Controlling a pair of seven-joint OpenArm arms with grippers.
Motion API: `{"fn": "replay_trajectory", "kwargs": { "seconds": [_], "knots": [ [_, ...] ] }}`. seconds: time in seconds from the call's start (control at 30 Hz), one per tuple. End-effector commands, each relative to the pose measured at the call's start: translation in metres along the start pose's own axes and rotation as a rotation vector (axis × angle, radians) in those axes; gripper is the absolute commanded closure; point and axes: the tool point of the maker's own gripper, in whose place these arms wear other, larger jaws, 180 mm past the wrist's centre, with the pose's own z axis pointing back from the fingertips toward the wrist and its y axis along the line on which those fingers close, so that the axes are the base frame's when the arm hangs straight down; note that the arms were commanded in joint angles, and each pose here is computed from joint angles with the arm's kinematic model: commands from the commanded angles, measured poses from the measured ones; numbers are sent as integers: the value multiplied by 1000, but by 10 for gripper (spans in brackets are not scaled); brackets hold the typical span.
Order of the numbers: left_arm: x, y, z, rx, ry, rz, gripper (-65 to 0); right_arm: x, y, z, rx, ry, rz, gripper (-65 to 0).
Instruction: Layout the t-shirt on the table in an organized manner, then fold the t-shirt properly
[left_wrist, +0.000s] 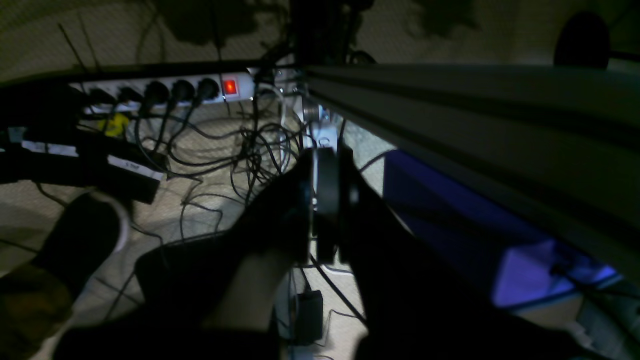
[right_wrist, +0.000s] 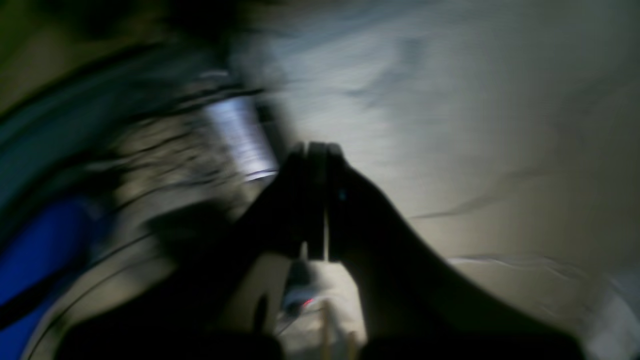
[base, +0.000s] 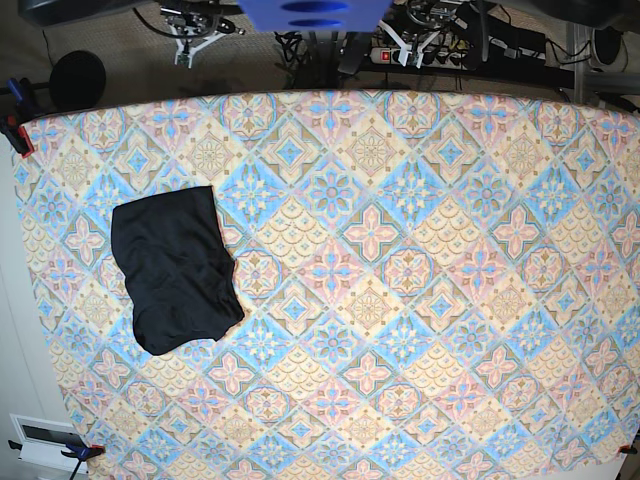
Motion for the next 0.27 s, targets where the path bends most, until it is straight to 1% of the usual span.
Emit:
{"fn": "replay_trajectory", "kwargs": {
  "seconds": [0.0,0.03,0.07,0.23],
  "knots": [
    [1,0,0,-4,-9,4,-12,-6,24,0,41,-3,-14,0],
    [1,0,0,-4,-9,4,-12,-3,43,-1,70,-13,-24,0],
    [2,0,0,-3,-11,4,-12,0,55,-1,87,-15,-29,0],
    [5,-2,-1,-6,-17,6,-12,5,61,-2,95,-16,-30,0]
  ]
}}
